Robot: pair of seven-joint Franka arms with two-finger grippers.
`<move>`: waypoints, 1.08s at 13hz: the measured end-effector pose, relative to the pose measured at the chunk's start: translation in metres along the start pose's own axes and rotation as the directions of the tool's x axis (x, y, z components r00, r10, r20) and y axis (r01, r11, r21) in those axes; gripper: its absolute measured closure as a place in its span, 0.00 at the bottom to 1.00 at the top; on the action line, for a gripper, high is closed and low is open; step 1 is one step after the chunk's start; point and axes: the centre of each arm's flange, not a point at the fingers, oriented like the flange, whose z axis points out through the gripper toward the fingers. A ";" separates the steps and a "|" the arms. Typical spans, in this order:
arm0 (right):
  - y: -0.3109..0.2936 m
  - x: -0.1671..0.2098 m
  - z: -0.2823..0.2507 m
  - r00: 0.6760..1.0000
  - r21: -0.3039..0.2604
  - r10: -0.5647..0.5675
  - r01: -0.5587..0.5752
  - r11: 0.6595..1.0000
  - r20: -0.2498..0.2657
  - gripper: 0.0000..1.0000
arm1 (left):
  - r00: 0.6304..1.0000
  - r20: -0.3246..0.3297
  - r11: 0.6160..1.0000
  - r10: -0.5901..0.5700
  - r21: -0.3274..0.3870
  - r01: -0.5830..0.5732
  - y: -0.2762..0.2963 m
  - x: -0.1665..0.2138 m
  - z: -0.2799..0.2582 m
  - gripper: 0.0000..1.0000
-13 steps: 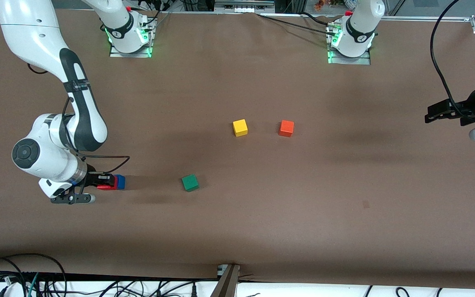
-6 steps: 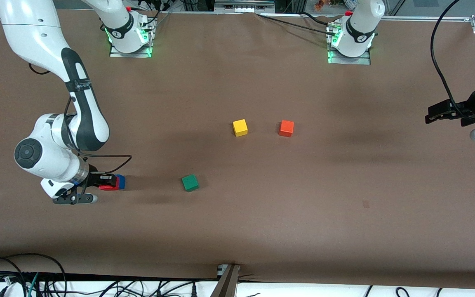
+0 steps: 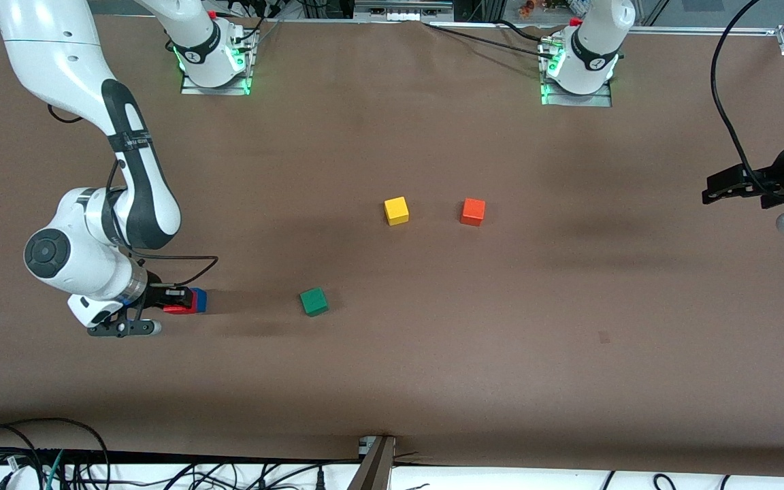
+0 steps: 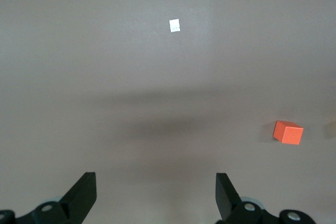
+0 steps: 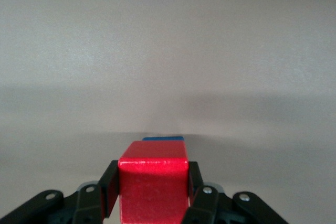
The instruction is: Pass red block to right arm, stack on blue
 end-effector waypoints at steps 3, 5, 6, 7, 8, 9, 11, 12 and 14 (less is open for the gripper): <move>0.000 -0.001 0.000 1.000 0.001 0.001 -0.001 1.000 0.011 0.44 | 1.000 0.000 1.000 0.000 0.000 0.000 0.000 0.000 0.000 0.00; 0.000 -0.002 0.000 1.000 0.002 0.001 -0.001 1.000 0.022 0.44 | 1.000 0.000 1.000 0.000 0.000 0.000 0.000 0.000 0.000 0.00; 0.000 -0.002 0.000 1.000 0.002 0.001 -0.001 1.000 0.025 0.44 | 1.000 0.000 1.000 0.000 0.000 0.000 0.000 0.000 0.000 0.00; -0.001 -0.002 0.000 1.000 0.003 0.001 -0.002 1.000 0.027 0.44 | 1.000 0.000 1.000 0.000 0.000 0.000 0.000 0.000 0.000 0.00; -0.001 -0.003 -0.001 0.999 0.003 0.002 -0.002 1.000 0.032 0.44 | 1.000 0.000 1.000 0.000 0.000 0.000 0.000 0.000 0.000 0.00; -0.001 -0.003 -0.001 0.999 0.003 0.001 -0.002 1.000 0.037 0.44 | 1.000 0.000 1.000 0.000 0.000 0.000 0.000 0.000 0.000 0.00; -0.001 -0.004 -0.001 0.999 0.004 0.001 -0.002 1.000 0.040 0.44 | 1.000 0.000 1.000 -0.001 0.000 0.001 0.000 0.000 0.000 0.00; -0.001 -0.004 -0.001 0.999 0.004 0.001 -0.002 1.000 0.040 0.44 | 1.000 0.000 1.000 -0.001 0.000 0.001 0.000 0.000 0.000 0.00; -0.001 -0.004 -0.001 0.999 0.004 0.002 -0.002 1.000 0.040 0.44 | 1.000 0.000 1.000 -0.001 0.000 0.001 0.000 0.000 0.000 0.00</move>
